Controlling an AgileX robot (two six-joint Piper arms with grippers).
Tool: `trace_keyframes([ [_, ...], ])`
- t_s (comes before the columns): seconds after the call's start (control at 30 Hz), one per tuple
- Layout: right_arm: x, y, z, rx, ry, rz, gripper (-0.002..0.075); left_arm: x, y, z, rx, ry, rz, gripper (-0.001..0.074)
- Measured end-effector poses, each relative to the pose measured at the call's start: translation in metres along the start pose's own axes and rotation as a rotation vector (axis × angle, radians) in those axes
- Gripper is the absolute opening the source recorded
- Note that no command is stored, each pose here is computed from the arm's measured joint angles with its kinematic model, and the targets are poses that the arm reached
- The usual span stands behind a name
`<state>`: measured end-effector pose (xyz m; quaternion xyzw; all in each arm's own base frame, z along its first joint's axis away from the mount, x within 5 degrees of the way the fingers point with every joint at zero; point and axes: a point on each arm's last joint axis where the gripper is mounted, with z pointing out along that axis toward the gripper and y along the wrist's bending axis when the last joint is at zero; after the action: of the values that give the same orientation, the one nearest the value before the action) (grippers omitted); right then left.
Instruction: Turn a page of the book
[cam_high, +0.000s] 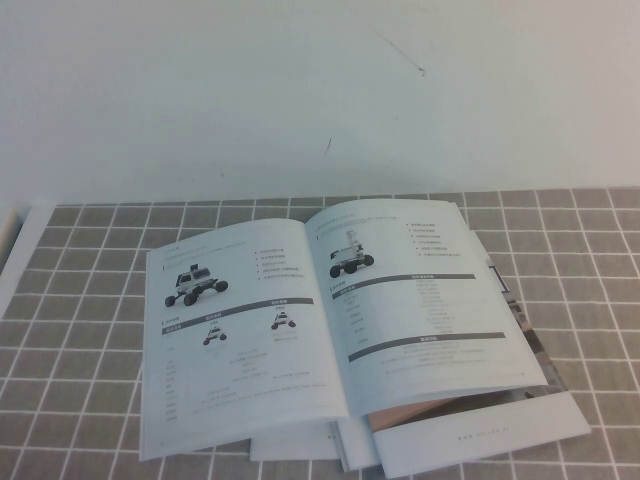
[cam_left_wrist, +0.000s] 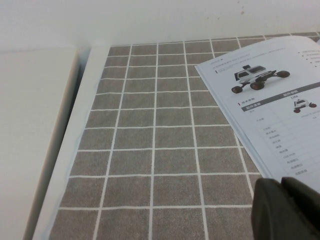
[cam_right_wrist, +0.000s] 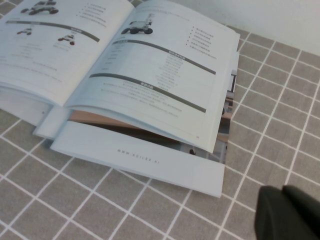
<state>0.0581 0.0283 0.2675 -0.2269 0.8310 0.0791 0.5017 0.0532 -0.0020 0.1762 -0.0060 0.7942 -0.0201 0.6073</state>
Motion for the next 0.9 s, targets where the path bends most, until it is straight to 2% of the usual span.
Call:
trace_keyframes([
  [0.33,0.0000,0.0000,0.0000,0.000,0.000,0.000,-0.0002,0.0001,0.0000,0.0000,0.000,0.001,0.045,-0.0004],
  [0.9,0.0000,0.0000,0.0000,0.000,0.000,0.004,-0.0002,0.0001,0.0001,-0.0002,-0.001,0.005,0.050,-0.0004],
])
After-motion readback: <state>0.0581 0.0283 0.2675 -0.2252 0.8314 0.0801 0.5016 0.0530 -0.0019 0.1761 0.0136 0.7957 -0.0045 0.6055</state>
